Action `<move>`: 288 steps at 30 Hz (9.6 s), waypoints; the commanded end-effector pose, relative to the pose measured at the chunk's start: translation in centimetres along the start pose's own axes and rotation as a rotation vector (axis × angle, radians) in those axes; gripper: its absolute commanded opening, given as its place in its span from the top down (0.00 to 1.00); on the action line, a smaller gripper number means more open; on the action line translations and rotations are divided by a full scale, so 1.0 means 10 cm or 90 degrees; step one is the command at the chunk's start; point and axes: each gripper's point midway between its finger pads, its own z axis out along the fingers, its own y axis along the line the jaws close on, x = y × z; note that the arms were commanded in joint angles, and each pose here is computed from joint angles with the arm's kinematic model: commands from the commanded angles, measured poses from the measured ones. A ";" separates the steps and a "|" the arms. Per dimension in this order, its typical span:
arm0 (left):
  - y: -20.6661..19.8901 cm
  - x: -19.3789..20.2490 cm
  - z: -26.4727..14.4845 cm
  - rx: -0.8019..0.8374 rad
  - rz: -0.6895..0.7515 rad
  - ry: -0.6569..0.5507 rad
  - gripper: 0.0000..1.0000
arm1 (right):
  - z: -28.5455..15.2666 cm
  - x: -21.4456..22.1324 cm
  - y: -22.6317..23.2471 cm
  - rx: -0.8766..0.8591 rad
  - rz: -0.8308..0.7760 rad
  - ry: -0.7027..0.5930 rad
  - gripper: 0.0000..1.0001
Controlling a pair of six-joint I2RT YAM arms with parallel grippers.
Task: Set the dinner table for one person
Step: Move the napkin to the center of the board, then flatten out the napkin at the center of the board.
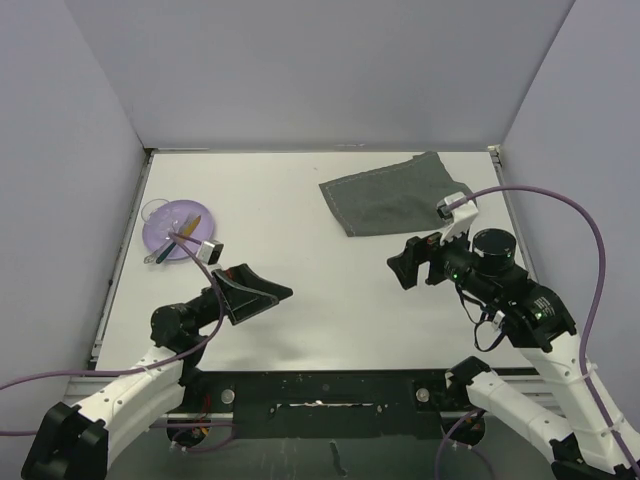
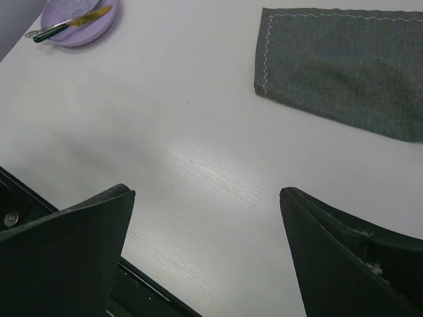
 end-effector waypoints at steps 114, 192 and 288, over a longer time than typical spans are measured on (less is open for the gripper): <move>4.65 -1.86 0.17 -1.018 0.073 0.152 0.36 | 2.37 -0.22 -3.61 0.351 0.089 0.175 0.01; 2.06 -2.75 0.25 -1.004 0.348 0.147 1.00 | 3.20 -0.25 -1.97 -0.090 0.109 0.174 0.02; 0.01 -2.39 0.36 -0.830 0.434 0.021 1.00 | 0.48 -1.14 -0.41 0.289 -0.210 0.141 1.00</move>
